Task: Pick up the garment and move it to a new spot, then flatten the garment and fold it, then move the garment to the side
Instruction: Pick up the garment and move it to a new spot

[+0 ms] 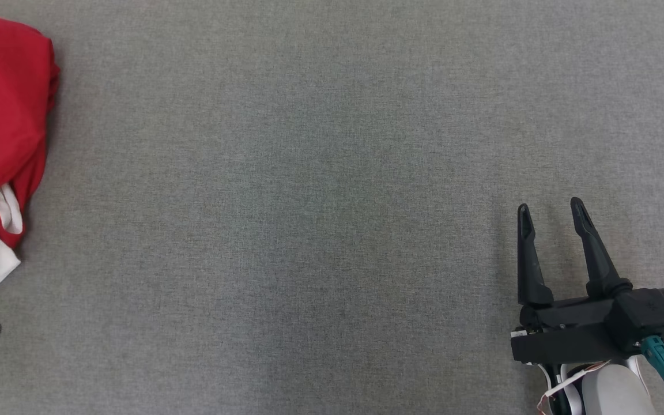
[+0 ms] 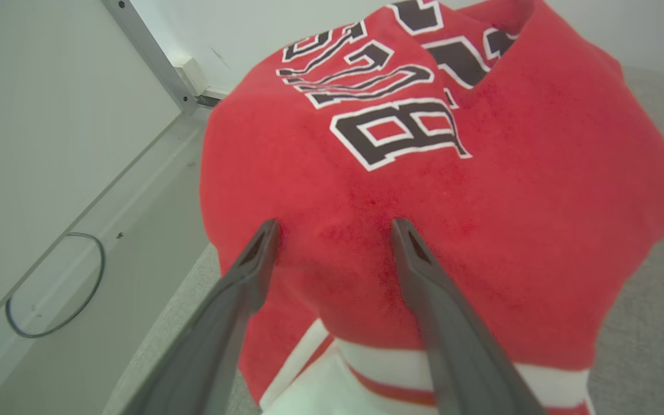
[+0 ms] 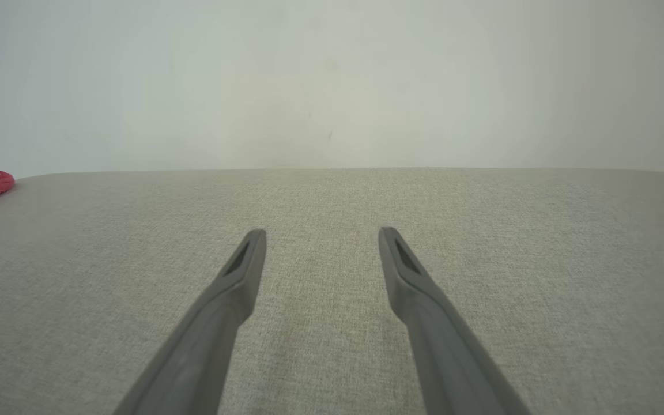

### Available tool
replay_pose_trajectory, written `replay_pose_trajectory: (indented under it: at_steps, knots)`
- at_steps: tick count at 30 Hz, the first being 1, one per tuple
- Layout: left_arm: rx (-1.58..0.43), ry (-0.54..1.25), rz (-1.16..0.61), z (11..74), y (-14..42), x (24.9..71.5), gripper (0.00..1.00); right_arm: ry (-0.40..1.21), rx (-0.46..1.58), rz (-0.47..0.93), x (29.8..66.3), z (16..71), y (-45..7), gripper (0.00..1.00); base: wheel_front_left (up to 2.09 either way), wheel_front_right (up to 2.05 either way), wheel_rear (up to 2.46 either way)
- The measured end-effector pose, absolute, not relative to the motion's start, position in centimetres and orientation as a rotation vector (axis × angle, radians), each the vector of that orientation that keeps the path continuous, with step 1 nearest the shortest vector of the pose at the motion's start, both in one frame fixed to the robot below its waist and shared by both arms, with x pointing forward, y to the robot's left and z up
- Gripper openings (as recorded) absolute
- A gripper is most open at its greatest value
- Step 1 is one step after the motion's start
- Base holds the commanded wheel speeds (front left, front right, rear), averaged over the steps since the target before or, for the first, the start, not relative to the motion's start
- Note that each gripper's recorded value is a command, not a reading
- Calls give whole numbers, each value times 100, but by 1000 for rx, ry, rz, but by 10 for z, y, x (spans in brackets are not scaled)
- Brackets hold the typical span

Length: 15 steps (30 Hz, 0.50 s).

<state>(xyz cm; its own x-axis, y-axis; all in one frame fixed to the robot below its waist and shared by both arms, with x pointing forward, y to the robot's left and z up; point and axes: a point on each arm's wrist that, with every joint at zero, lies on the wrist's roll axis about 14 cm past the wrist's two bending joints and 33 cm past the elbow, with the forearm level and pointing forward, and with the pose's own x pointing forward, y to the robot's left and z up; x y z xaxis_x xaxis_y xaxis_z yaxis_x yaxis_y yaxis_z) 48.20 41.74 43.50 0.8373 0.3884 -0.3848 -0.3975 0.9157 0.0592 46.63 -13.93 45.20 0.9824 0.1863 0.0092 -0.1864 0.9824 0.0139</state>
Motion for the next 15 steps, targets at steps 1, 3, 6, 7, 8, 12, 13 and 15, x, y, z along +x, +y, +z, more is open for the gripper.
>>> replay_pose_trajectory:
  at_steps: [1, 3, 6, 7, 8, 12, 13, 15]
  knots:
    - [-37, 455, 418, 425, 416, 478, 100, -9, 15, 187, 466, 452, -139, 100, 0, 0, 0]
    - [-80, 533, 421, 409, 411, 470, 100, -12, 14, 190, 466, 454, -139, 100, 0, 0, 0]
    - [-122, 586, 422, 402, 406, 467, 29, -19, 15, 194, 466, 456, -137, 100, 0, 0, 0]
    - [-128, 587, 421, 402, 406, 467, 0, -21, 14, 196, 466, 457, -137, 100, 0, 0, 0]
    - [-122, 578, 419, 404, 406, 468, 0, -23, 14, 197, 466, 458, -136, 100, 0, 0, 0]
    - [-97, 470, 428, 425, 413, 473, 0, -33, 11, 199, 465, 463, -136, 100, 0, 0, 0]
    - [-93, 430, 432, 434, 416, 477, 0, -34, 11, 198, 464, 464, -137, 100, 0, 0, 0]
    - [-67, 348, 430, 456, 420, 484, 0, -37, 12, 200, 463, 466, -136, 100, 0, 0, 0]
